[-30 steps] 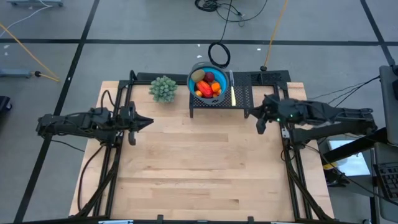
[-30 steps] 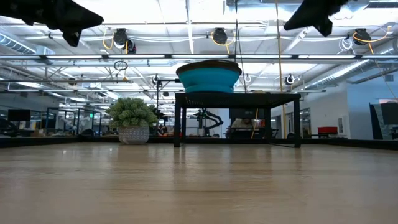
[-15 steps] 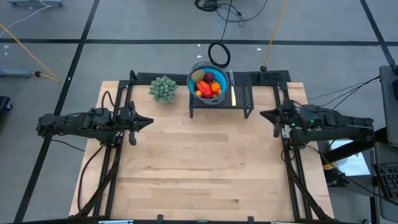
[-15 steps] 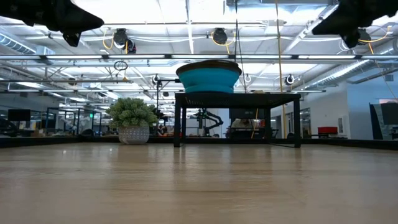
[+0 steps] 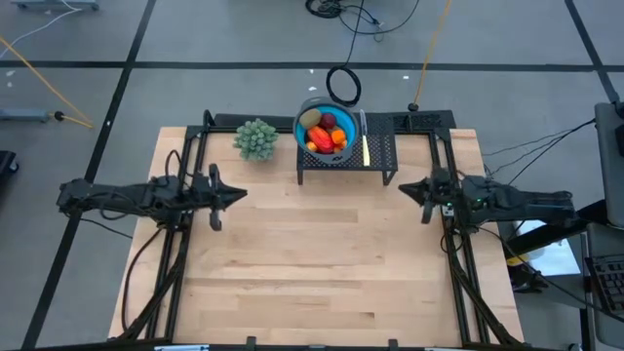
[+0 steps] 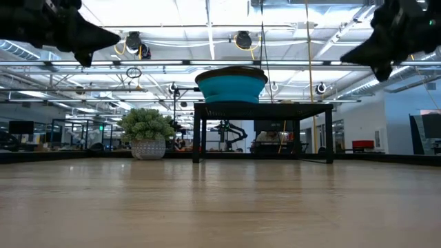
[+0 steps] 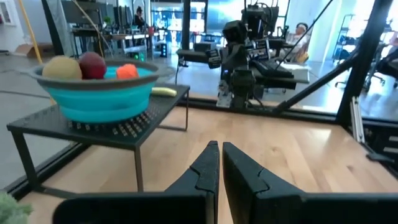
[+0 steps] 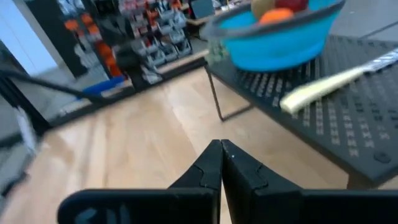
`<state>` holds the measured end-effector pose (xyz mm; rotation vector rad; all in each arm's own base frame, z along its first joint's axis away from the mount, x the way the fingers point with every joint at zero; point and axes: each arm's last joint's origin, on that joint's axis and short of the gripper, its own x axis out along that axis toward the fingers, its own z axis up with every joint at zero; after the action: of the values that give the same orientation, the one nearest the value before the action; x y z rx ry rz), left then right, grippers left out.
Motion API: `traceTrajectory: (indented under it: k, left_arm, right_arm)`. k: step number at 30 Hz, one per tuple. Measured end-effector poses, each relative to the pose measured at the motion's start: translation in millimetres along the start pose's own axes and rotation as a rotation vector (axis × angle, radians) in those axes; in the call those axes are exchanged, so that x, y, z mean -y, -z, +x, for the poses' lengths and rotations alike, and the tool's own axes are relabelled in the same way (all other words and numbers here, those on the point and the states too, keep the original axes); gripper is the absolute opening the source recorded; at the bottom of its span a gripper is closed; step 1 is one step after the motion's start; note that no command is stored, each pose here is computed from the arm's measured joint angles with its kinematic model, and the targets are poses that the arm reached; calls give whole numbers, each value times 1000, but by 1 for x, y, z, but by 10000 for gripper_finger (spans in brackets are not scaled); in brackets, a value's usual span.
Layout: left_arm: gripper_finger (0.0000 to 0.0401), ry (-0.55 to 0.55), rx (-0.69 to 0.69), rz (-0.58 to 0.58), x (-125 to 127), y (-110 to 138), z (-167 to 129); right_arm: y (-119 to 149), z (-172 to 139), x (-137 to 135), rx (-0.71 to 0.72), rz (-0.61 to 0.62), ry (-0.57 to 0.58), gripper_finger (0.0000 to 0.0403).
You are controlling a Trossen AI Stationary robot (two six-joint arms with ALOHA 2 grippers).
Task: Pick & Place Fruit
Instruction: Return to Home Position
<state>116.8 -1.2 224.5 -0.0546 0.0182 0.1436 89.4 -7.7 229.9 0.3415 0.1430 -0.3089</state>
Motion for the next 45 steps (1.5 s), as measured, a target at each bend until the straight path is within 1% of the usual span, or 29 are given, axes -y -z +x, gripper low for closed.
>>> traceTrajectory:
  k: [3,8,12,16,19,23,26,30,33,36,40,45]
  left_arm:
    - [19,-1,-16,-9,0,7,1]
    - [19,-3,-42,-21,-1,17,2]
    - [19,-1,-37,-18,-1,17,1]
    - [19,9,-12,8,-1,14,-2]
    - [19,18,-14,23,-2,15,-6]
    - [19,21,-4,-11,-2,26,-6]
    - [19,27,52,-42,-2,34,-5]
    - [19,29,114,-47,-3,40,-5]
    - [19,21,86,-38,-3,44,-4]
    - [19,-24,41,-69,-5,49,-4]
    - [19,-84,20,-73,-6,51,-4]
    - [19,-85,23,-57,-6,51,-4]
  right_arm:
    - [12,5,3,-32,-33,14,0]
    - [11,-5,6,-23,-43,11,0]
    - [12,-18,10,12,-56,0,0]
    - [16,-21,13,-27,-31,16,0]
    - [18,-14,12,24,-11,0,0]
    - [37,3,14,92,-26,-24,0]
    - [50,13,16,119,-24,-38,0]
    - [56,16,17,128,-47,-41,0]
    - [56,16,17,134,-128,-38,0]
    - [56,16,17,134,-186,-33,0]
    - [57,16,17,127,-194,-31,0]
    - [58,17,18,125,-193,-29,0]
